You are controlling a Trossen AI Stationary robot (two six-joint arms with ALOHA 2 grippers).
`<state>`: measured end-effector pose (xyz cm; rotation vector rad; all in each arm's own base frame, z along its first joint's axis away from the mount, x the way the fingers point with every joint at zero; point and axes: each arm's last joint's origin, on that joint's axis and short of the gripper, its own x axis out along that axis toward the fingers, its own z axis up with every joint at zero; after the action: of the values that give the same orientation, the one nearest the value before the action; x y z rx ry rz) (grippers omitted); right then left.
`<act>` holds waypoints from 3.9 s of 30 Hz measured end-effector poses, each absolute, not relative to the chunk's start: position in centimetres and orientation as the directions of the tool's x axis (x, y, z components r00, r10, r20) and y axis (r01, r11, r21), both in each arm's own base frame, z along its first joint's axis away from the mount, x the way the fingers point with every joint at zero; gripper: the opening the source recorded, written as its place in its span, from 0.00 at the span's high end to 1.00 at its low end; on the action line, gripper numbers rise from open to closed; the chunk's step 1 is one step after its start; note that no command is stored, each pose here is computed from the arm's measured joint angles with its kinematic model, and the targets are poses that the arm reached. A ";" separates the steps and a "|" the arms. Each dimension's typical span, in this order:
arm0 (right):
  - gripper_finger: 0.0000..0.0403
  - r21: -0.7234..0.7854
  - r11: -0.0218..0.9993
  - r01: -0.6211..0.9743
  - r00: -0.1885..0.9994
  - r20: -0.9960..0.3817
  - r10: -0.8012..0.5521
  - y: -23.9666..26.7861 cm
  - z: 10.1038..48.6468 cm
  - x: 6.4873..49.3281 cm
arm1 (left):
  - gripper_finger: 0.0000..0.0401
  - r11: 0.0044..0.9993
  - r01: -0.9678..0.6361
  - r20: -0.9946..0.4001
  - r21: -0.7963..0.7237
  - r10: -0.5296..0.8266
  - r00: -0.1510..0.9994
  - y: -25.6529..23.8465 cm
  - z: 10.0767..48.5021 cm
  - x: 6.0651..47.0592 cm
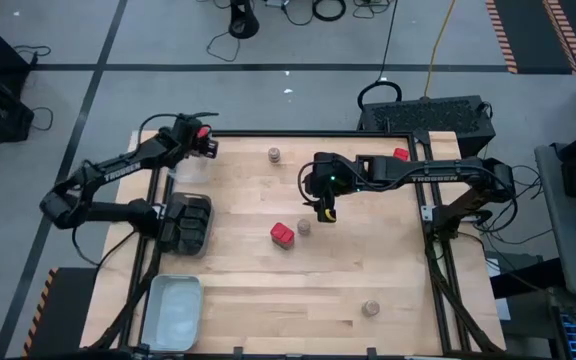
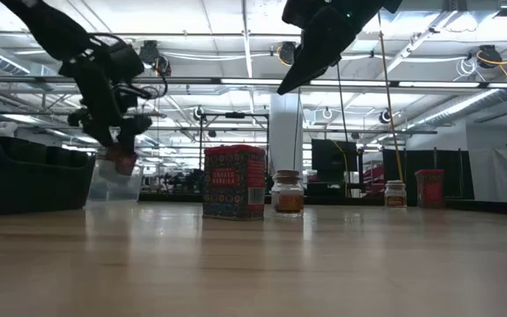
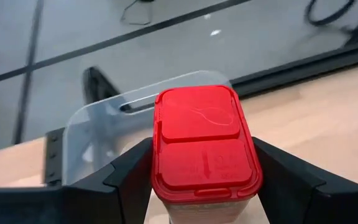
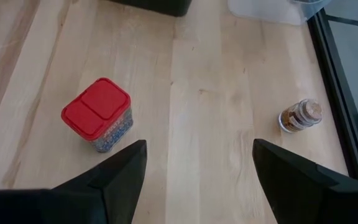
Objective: Sort spices by type
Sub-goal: Put the red seasoning can into the transparent bin
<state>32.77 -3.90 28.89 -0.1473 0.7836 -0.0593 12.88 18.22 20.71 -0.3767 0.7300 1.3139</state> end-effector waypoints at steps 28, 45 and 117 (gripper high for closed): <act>0.32 -0.144 0.990 0.007 0.702 -0.704 -0.107 -3.9 28.8 32.7 | 0.33 0.230 -0.957 -0.703 0.174 0.710 0.043 20.0 17.8 14.2; 0.32 -0.142 0.990 0.009 0.702 -0.704 -0.107 -3.9 28.8 32.7 | 0.24 0.274 -0.949 -0.641 0.158 0.759 0.113 19.4 21.3 13.8; 0.32 -0.130 -0.033 0.991 -0.134 -0.975 -0.179 -22.0 21.1 13.7 | 0.24 0.990 0.034 -0.428 -0.139 -0.091 0.899 6.3 25.3 19.2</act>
<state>13.66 -22.03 21.13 1.0226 1.1574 -1.4021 19.18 6.34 25.35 -0.1297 0.4482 -0.0648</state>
